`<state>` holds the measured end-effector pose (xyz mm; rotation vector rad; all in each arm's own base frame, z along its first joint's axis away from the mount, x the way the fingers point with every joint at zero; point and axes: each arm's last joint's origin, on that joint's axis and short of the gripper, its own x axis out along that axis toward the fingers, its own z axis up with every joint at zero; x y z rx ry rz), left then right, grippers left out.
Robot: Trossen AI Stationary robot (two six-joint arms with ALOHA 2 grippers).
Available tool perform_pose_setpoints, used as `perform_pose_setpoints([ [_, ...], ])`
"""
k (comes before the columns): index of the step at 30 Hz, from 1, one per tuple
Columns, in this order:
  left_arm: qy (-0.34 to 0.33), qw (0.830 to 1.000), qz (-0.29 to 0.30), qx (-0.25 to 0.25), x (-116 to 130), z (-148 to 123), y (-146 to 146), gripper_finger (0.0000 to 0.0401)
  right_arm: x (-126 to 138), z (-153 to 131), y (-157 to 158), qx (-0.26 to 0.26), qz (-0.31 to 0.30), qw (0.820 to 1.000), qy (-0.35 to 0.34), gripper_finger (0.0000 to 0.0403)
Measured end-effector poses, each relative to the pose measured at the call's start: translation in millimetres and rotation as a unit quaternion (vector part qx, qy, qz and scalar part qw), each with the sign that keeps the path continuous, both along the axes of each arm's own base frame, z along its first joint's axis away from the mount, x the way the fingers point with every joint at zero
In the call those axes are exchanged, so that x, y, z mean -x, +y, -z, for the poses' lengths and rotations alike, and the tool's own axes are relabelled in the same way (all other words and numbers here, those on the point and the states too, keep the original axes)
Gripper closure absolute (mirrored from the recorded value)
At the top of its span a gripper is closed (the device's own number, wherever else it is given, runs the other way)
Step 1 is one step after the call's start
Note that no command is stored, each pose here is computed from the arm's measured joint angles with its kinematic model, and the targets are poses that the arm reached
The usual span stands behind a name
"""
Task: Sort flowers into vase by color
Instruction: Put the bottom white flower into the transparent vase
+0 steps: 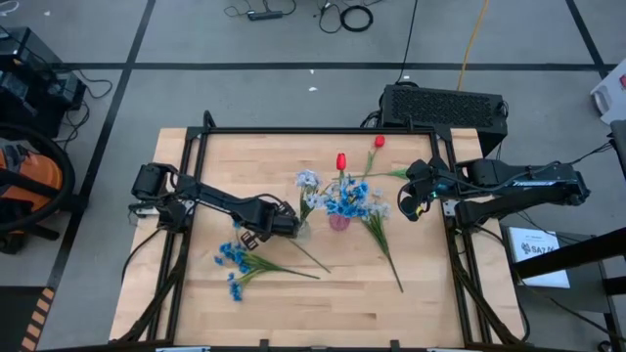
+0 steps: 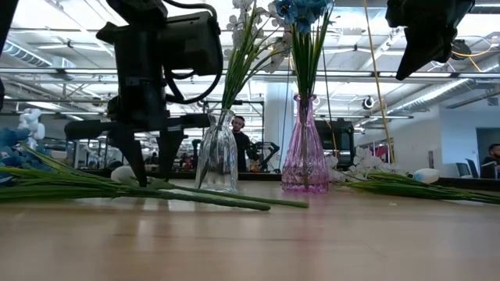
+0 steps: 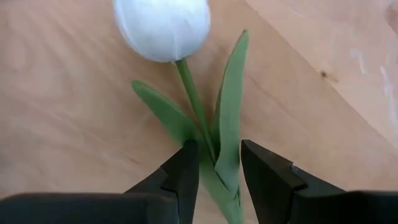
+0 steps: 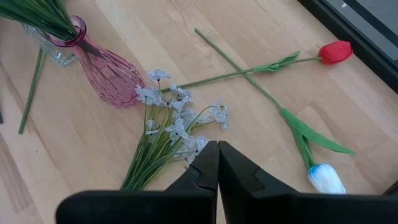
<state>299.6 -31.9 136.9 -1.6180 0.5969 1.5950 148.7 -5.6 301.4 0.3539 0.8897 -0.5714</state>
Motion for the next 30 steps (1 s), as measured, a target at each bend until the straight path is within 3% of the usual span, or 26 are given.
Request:
perform_pose_setpoints([
  [6,0.045,0.995,0.09,-0.017,5.0,1.0,0.8,0.0279,0.0,0.0,0.0,0.0,0.0,1.0,0.0,0.0403],
  [12,0.075,0.979,0.191,-0.024,6.9,1.9,3.3,0.033,0.0,0.0,0.0,-0.004,0.006,1.0,-0.003,0.0403],
  [17,0.099,0.968,0.229,-0.024,9.1,2.1,9.2,0.039,0.0,0.0,-0.1,-0.009,0.018,1.0,-0.007,0.0403],
  [23,0.121,0.959,0.255,-0.033,11.4,0.7,21.8,0.039,0.0,-0.1,-0.2,-0.021,0.041,0.999,-0.016,0.0403],
  [26,0.148,0.951,0.263,-0.064,18.1,-5.4,33.3,0.039,0.0,-0.1,-0.2,-0.028,0.053,0.998,-0.021,0.0403],
  [30,0.141,0.946,0.262,-0.127,28.4,-36.1,44.6,0.039,-0.1,-0.2,-0.3,-0.036,0.067,0.997,-0.027,0.0403],
])
